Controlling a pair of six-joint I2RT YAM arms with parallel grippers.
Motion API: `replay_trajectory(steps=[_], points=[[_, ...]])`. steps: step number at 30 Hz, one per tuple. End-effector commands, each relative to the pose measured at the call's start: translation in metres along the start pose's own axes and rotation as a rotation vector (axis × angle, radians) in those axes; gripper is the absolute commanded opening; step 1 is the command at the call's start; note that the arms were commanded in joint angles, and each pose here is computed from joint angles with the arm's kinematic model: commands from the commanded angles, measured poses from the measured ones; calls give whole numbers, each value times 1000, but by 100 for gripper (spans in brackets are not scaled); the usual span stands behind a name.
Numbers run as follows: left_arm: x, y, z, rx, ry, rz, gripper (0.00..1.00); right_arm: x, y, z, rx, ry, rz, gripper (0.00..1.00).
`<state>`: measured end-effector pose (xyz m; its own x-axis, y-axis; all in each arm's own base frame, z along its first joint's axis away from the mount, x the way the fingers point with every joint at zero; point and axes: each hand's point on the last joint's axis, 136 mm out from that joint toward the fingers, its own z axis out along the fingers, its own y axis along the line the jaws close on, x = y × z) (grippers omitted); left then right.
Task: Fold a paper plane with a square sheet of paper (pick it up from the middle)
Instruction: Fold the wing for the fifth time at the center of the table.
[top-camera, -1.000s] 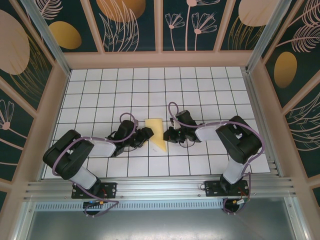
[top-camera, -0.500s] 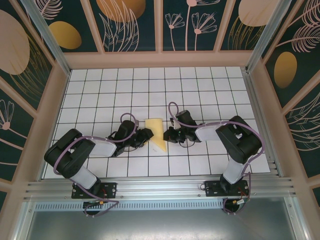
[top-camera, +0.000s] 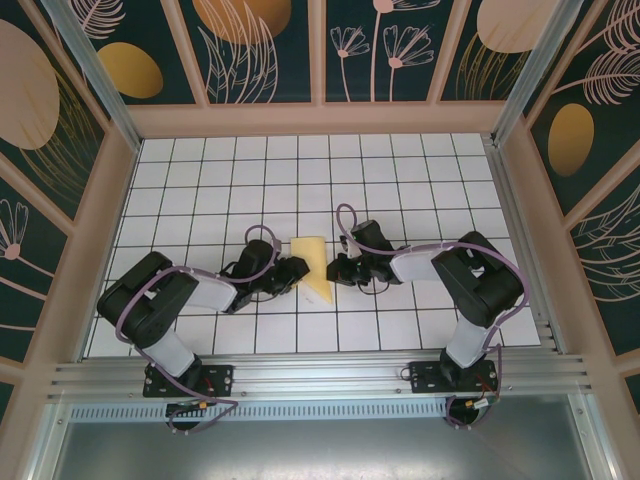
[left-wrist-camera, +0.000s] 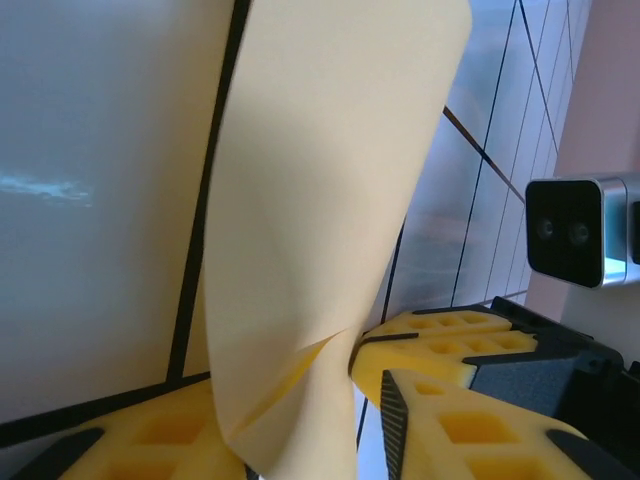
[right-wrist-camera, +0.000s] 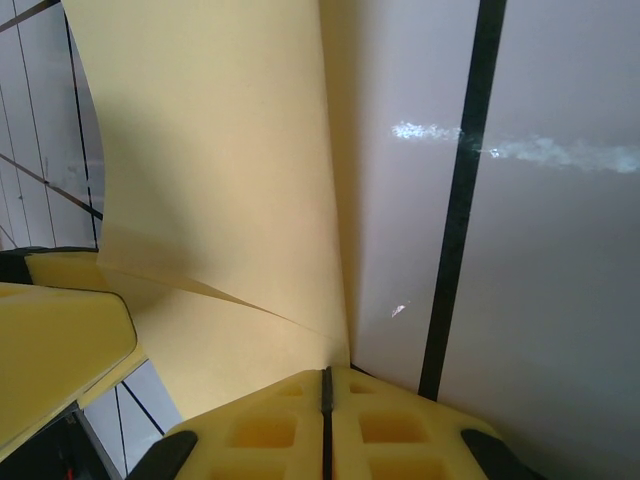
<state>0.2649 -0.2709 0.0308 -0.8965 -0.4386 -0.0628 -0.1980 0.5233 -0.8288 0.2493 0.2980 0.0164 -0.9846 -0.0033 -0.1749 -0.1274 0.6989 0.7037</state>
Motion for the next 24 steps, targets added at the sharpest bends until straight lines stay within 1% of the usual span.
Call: replay_trajectory(steps=[1, 4, 5, 9, 12, 14, 19, 20, 21, 23, 24], points=[[-3, -9, 4, 13, 1, 62, 42, 8, -32, 9, 110, 19, 10, 11], [-7, -7, 4, -13, -15, 84, 43, 8, -32, 10, 113, 21, 8, 11], [-9, -5, 5, -23, -19, 87, 41, 8, -32, 10, 112, 22, 7, 11], [-11, -4, 4, -32, -29, 91, 23, 6, -29, 9, 107, 18, -3, 11], [-11, -8, 3, -22, -28, 87, 11, 0, -20, 5, 95, -4, -33, 14], [-12, -10, 2, -17, -33, 84, 6, -5, -12, 1, 100, -29, -63, 15], [-13, -15, 2, -13, -30, 63, 2, -14, 9, -15, 179, -114, -202, 24], [-13, -16, 2, -12, -30, 59, 1, -16, 12, -20, 210, -151, -230, 27], [-12, -16, 2, -13, -25, 55, 1, -17, 15, -26, 236, -189, -263, 34], [-13, -18, 3, -14, -24, 49, 0, -20, 20, -38, 266, -261, -314, 41], [-13, -18, 3, -17, -21, 48, 0, -21, 22, -45, 278, -304, -333, 41]])
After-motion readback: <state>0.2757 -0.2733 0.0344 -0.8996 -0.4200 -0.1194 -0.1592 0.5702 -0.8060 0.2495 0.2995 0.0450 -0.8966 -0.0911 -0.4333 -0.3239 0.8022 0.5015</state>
